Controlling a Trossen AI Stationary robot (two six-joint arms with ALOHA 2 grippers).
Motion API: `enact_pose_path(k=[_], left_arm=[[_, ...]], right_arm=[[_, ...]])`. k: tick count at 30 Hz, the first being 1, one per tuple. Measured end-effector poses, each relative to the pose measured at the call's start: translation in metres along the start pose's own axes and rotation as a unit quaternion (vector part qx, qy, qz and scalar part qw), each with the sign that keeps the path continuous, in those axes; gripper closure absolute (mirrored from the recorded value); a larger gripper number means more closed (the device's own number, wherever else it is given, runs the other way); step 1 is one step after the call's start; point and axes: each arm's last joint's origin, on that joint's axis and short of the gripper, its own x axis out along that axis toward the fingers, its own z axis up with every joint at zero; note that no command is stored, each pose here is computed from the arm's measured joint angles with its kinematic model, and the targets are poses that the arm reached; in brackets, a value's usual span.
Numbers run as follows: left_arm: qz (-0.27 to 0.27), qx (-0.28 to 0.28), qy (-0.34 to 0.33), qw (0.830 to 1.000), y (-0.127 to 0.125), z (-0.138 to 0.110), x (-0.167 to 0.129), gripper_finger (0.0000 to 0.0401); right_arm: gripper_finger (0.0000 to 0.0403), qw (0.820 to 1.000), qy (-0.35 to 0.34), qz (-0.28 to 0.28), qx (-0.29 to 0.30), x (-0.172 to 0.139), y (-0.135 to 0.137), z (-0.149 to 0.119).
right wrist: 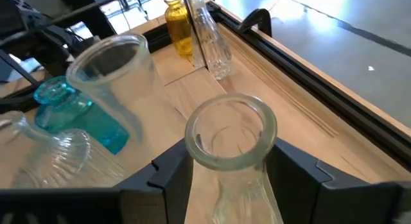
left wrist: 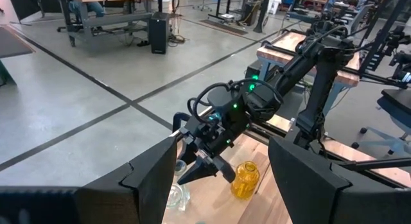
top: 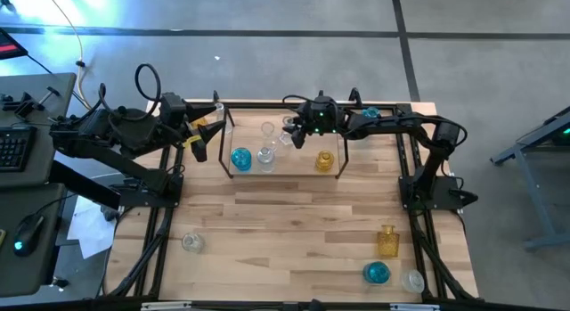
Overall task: Sort vases onto shelf
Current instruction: Put the transparent vase on the shelf aligned with the other transparent vases
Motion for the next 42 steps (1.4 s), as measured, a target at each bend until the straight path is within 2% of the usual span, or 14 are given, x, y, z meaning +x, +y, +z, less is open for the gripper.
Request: enact_pose_path(k=[27, 42], left_arm=[[-0.001, 0.000, 0.000, 1.000, 0.000, 0.000, 0.000, 0.0165], [-0.004, 0.000, 0.001, 1.000, 0.000, 0.000, 0.000, 0.0165]], right_arm=[[0.0233, 1.000, -0.018, 0.005, -0.011, -0.019, 0.006, 0.017], [0.0233, 0.997, -0.068, -0.002, -0.028, -0.046, 0.011, 0.041]])
